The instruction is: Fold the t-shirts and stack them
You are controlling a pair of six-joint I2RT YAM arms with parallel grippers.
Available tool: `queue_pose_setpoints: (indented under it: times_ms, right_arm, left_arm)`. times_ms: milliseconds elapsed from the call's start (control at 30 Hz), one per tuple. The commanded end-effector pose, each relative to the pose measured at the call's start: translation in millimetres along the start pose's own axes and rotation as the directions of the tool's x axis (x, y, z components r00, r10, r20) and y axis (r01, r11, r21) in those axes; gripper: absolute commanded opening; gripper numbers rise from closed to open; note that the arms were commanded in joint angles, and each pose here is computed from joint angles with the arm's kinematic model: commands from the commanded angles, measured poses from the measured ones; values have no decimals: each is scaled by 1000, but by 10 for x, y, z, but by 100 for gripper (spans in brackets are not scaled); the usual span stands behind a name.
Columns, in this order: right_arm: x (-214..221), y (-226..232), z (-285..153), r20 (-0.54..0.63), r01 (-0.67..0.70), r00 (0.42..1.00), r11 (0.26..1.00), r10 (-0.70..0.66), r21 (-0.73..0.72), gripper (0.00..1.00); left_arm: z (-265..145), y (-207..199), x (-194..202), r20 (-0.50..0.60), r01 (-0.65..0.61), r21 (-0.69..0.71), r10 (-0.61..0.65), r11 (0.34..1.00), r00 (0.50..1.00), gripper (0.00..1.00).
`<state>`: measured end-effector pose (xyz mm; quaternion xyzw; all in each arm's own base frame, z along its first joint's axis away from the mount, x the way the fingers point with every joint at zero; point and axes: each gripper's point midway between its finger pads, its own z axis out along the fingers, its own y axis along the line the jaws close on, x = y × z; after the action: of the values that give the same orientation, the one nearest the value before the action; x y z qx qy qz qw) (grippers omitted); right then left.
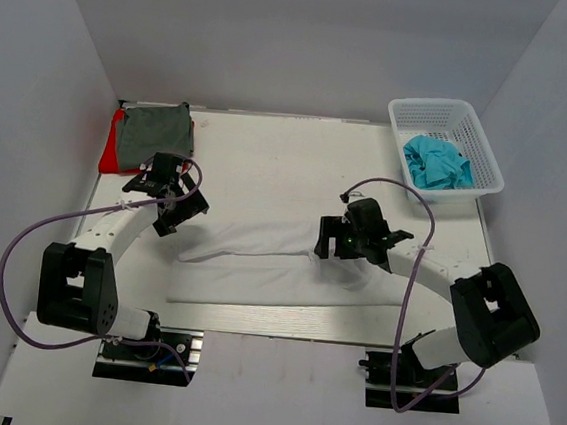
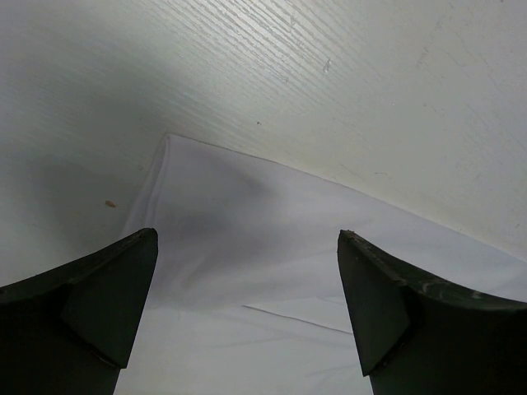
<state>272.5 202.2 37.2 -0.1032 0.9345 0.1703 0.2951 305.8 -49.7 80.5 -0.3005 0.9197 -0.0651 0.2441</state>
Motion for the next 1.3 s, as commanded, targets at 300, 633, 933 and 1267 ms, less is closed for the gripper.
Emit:
queue_pose_setpoints:
  times_ms: [300,633,933,1267]
  right_arm:
    - [879,601,-578,-243,-50,968,907,-59,-418,90]
    - [302,434,-721,-39,15,999,968,-25,-250,90]
    - [-92,841,-848,150,95,988,894,-31,-439,90]
    - [492,827,-328,-96,-35,995,881,-12,-472,90]
  left_arm:
    - [-27,-82,-139,32,-12,4,11,1000,999,100]
    - [-82,-224,-137,18,-31,78,29,997,999,100]
    - [-86,-374,-174,16,-78,145,77,986,997,100]
    - [-121,-426,-330,61,-87,137,80,987,995,100]
